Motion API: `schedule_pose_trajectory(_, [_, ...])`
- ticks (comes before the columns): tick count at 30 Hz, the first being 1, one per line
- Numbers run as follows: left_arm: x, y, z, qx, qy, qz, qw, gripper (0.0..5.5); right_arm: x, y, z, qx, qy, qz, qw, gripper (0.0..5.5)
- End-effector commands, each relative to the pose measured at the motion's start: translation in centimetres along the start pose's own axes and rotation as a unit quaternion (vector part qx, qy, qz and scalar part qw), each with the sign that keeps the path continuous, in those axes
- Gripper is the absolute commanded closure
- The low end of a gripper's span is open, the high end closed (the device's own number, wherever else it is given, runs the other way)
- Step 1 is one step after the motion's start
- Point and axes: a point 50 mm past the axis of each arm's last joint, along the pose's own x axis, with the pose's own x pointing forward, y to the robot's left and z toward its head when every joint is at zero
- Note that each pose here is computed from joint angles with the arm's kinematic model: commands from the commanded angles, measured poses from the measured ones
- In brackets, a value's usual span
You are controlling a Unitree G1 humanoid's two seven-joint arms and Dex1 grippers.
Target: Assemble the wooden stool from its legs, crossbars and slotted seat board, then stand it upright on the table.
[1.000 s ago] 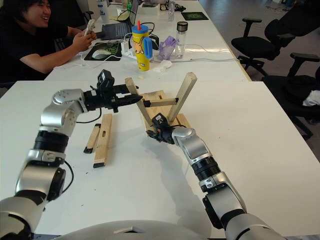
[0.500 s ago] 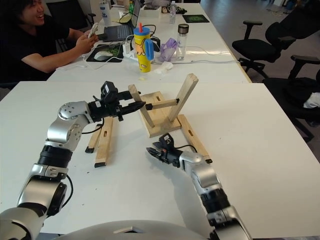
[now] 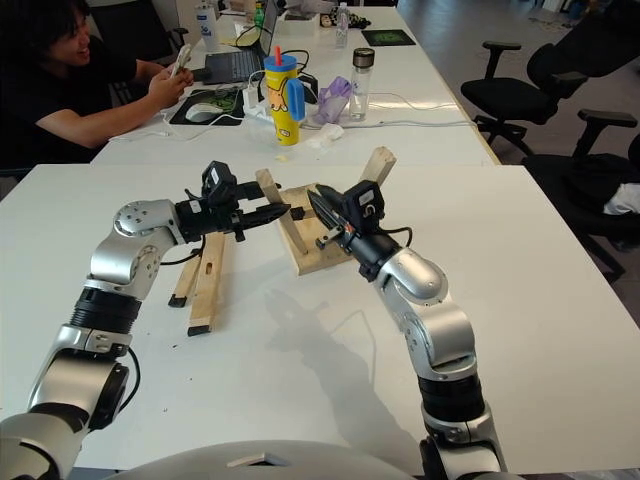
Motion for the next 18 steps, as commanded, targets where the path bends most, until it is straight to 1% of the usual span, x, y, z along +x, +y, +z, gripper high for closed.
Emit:
schedule_pose_trajectory(1, [-0.4, -1.8, -6.1, -0.082, 0.125, -0.009, 0.989, 3.42, 2.1, 0.3, 1.5, -0.093, -0.042, -0.035, 0.994, 4.78])
schedule_pose_trajectory(3, [-0.3, -1.8, -6.0, -0.083, 0.123, -0.01, 0.989, 3.42, 2.8, 0.7, 1.6, -0.106, -0.051, -0.036, 0.992, 4.78])
schedule_pose_trajectory(4, [-0.3, -1.8, -6.0, -0.083, 0.123, -0.009, 0.989, 3.42, 3.3, 0.9, 0.6, -0.114, -0.027, -0.036, 0.992, 4.78])
schedule_pose_trajectory(5, [-0.3, -1.8, -6.0, -0.082, 0.123, -0.008, 0.989, 3.42, 3.8, 1.1, -1.5, -0.121, 0.031, -0.03, 0.992, 4.78])
schedule_pose_trajectory(6, [-0.4, -1.8, -5.9, -0.083, 0.122, -0.006, 0.989, 3.42, 4.0, 1.4, -4.5, -0.129, 0.119, -0.017, 0.984, 4.78])
schedule_pose_trajectory(7, [-0.4, -1.7, -5.9, -0.084, 0.12, -0.004, 0.989, 3.42, 3.6, 1.8, -8.1, -0.119, 0.221, 0.004, 0.968, 4.78])
schedule_pose_trajectory(8, [-0.4, -1.7, -5.9, -0.083, 0.12, -0.003, 0.989, 3.42, 2.4, 2.5, -11.4, -0.1, 0.325, 0.032, 0.94, 4.78])
schedule_pose_trajectory(9, [-0.3, -1.7, -5.9, -0.081, 0.121, -0.003, 0.989, 3.42, 1.2, 2.9, -13.3, -0.084, 0.381, 0.046, 0.92, 4.78])
schedule_pose_trajectory(10, [-0.2, -1.7, -5.8, -0.081, 0.119, -0.002, 0.99, 3.42, 0.3, 3.4, -14.1, -0.078, 0.41, 0.067, 0.906, 4.78])
schedule_pose_trajectory(11, [-0.3, -1.8, -5.8, -0.081, 0.118, 0.0, 0.99, 3.42, -0.1, 3.7, -14.2, -0.077, 0.418, 0.082, 0.902, 4.78])
schedule_pose_trajectory(12, [-0.4, -1.8, -5.8, -0.082, 0.117, 0.003, 0.99, 3.42, 0.4, 3.7, -13.4, -0.07, 0.389, 0.079, 0.915, 4.78])
schedule_pose_trajectory(15, [-0.7, -2.0, -6.0, -0.084, 0.117, 0.01, 0.99, 3.42, 2.8, 3.7, -9.5, -0.061, 0.258, 0.077, 0.961, 4.78])
schedule_pose_trajectory(17, [-0.7, -2.0, -6.1, -0.085, 0.116, 0.011, 0.989, 3.42, 4.0, 2.8, -6.3, -0.044, 0.146, 0.042, 0.987, 4.78])
schedule_pose_trajectory(18, [-0.7, -2.0, -6.1, -0.085, 0.117, 0.011, 0.989, 3.42, 4.3, 2.2, -4.9, -0.033, 0.102, 0.022, 0.994, 4.78])
